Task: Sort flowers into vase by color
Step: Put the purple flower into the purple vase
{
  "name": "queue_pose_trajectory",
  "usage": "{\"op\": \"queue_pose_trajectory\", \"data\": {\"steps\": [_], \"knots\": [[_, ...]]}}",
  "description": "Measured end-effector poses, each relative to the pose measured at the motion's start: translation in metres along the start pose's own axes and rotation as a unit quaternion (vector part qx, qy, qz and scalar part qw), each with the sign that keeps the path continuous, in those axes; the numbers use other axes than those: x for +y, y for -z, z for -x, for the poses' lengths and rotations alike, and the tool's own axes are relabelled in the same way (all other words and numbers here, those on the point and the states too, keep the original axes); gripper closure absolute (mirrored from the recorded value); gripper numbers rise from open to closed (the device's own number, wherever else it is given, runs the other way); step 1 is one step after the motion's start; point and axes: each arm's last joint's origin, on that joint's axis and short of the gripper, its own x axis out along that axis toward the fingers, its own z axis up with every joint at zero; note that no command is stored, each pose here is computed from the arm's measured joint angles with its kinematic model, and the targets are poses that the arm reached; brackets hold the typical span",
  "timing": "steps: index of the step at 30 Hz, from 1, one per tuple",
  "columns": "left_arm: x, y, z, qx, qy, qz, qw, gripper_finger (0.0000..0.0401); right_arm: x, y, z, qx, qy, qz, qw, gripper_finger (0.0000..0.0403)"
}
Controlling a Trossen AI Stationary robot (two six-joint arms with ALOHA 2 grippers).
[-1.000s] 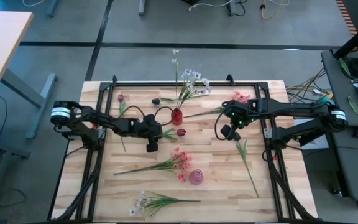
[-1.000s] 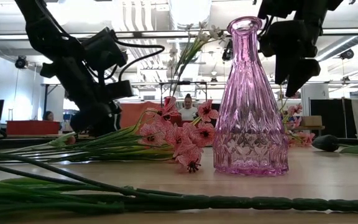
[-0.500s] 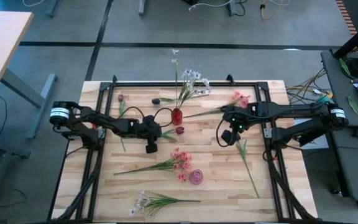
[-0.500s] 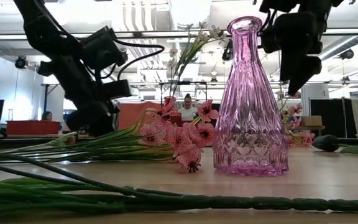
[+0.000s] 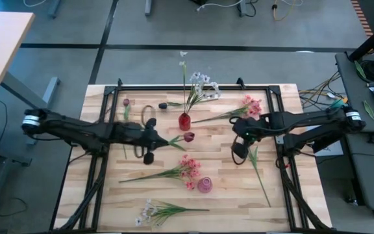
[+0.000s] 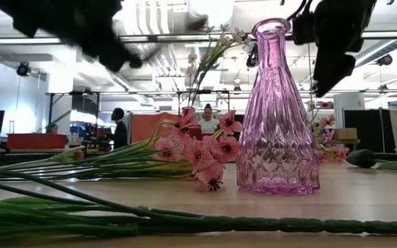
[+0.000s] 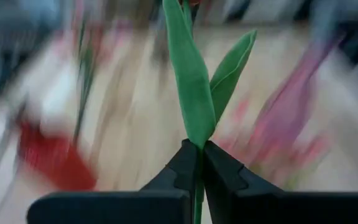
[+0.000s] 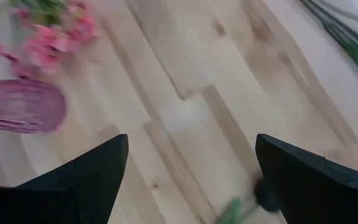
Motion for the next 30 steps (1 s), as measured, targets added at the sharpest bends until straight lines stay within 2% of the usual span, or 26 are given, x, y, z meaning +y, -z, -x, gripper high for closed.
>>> {"op": "queue_pose_trajectory", "data": {"steps": [4, 9, 11, 16, 19, 21, 23, 30], "knots": [[-0.012, -0.029, 0.011, -0.144, 0.044, -0.002, 0.989, 0.0401, 0.010, 0.002, -0.001, -0.049, -0.041, 0.024, 0.998, 0.0060], [-0.022, -0.051, 0.013, -0.282, 0.074, 0.033, 0.956, 0.0401, 0.015, 0.008, -0.008, -0.079, -0.071, 0.040, 0.994, 0.0060], [-0.026, -0.056, 0.008, -0.332, 0.088, 0.048, 0.938, 0.0401, 0.016, 0.010, -0.011, -0.081, -0.074, 0.042, 0.993, 0.0060], [-0.037, -0.057, -0.016, -0.454, 0.119, 0.081, 0.879, 0.0401, 0.015, 0.010, -0.011, -0.082, -0.074, 0.046, 0.993, 0.0065], [-0.045, -0.054, -0.041, -0.480, 0.132, 0.093, 0.862, 0.0401, 0.015, 0.010, -0.007, -0.091, -0.079, 0.050, 0.991, 0.0070], [-0.050, -0.059, -0.060, -0.467, 0.134, 0.097, 0.869, 0.0401, 0.015, 0.010, -0.005, -0.095, -0.082, 0.050, 0.991, 0.0073], [-0.054, -0.065, -0.076, -0.469, 0.141, 0.106, 0.865, 0.0401, 0.015, 0.011, -0.002, -0.100, -0.085, 0.050, 0.990, 0.0074], [-0.064, -0.086, -0.105, -0.490, 0.183, 0.139, 0.841, 0.0401, 0.014, 0.011, 0.003, -0.112, -0.091, 0.057, 0.988, 0.0074]]}}
